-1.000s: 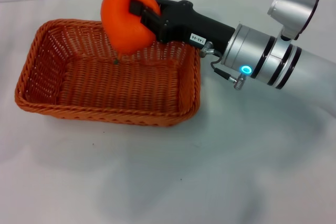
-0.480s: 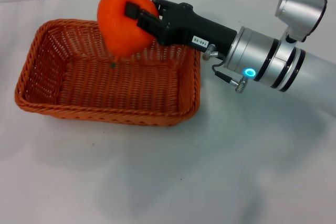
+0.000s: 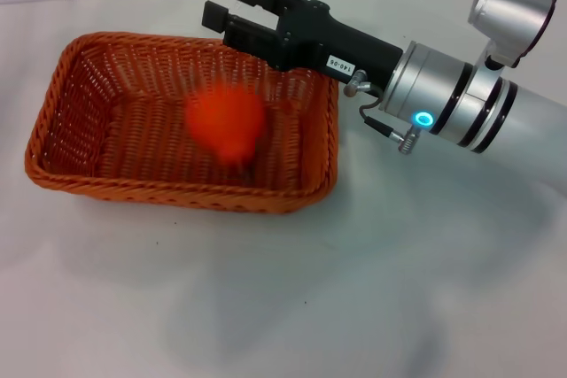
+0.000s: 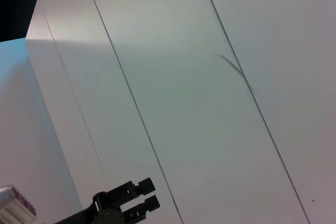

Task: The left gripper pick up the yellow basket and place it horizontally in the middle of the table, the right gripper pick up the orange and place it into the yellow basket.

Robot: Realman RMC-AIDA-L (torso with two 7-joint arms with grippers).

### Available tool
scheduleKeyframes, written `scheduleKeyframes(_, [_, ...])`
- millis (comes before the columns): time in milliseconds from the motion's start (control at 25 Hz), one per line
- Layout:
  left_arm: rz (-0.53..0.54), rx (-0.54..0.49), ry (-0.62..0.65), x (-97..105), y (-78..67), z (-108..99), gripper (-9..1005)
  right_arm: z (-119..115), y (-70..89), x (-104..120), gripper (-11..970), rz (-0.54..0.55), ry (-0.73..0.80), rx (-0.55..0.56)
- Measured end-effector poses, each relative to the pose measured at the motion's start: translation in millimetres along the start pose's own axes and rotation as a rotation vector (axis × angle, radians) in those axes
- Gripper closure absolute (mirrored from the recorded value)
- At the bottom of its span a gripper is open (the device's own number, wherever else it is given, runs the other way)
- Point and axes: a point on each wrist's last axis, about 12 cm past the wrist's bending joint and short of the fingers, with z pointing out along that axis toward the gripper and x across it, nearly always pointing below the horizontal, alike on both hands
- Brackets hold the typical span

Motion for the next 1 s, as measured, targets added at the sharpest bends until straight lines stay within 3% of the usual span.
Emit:
scheduleKeyframes(120, [-0.001,0.002,0.0,0.3,-0.6,1.0,354,-0.4,2.0,-0.3,303,-0.002,-0.003,-0.015])
scheduleKeyframes(320, [-0.002,0.001,0.001,1.8,-1.1,2.8,355,1.9,11.4,0.5,74,-0.05,-0.016,-0.092])
scheduleKeyframes(440, [-0.004,0.0,0.002,3.4,-0.5,3.3,355,-0.3,17.2,3.6,37,-0.119,0.008,-0.143])
scheduleKeyframes(720, [0.008,-0.02,0.004,6.1,3.2,2.8,354,-29.1,26.2,10.9,12,-0.451,0.143,-0.311])
scheduleKeyframes(1000, [0.091,-0.078,0.0,6.5,10.9,-1.5,354,-88.2,50.2,18.5,11,-0.421,0.284,-0.621])
